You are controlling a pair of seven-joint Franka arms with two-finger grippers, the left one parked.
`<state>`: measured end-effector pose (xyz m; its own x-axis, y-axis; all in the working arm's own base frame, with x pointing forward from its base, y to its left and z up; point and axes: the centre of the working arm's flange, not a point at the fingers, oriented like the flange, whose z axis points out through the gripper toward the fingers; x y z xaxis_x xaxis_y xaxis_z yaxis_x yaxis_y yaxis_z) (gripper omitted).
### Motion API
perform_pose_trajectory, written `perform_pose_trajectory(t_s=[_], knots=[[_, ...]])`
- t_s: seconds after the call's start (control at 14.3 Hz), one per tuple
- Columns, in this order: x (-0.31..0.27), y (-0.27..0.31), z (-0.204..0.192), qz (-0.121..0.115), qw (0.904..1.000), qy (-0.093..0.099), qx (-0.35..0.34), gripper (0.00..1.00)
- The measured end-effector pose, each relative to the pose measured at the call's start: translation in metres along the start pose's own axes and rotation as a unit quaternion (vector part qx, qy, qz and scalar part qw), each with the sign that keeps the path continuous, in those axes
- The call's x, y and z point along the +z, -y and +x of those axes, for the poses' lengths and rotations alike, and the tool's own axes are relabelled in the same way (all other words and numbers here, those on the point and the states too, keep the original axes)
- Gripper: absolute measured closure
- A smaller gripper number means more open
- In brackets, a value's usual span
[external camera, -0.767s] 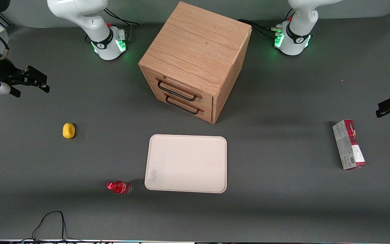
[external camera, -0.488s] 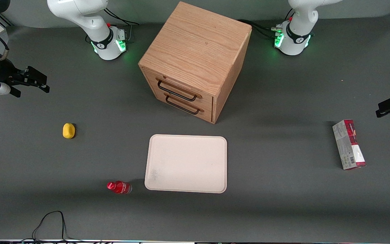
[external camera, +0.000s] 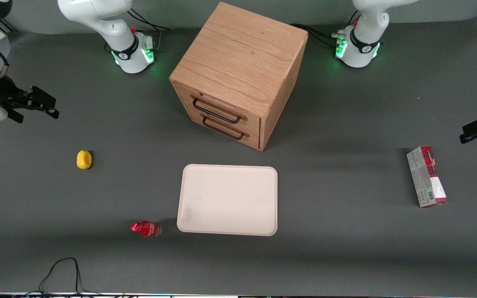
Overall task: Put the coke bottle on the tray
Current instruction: 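Move the right gripper out from its rest pose toward the table, then lower the open right gripper over the red Coca-Cola bottle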
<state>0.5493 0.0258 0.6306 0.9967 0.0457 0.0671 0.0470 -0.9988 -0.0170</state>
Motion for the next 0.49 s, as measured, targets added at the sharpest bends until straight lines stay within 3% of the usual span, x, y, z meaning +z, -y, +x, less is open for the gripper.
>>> perform_pose_trajectory(t_s=[0.28,0.49], knots=[[0.012,0.033,0.071,0.012,0.9998,-0.017,-0.003,0.0],[0.051,0.049,0.114,0.024,0.9996,-0.009,-0.009,0.0]])
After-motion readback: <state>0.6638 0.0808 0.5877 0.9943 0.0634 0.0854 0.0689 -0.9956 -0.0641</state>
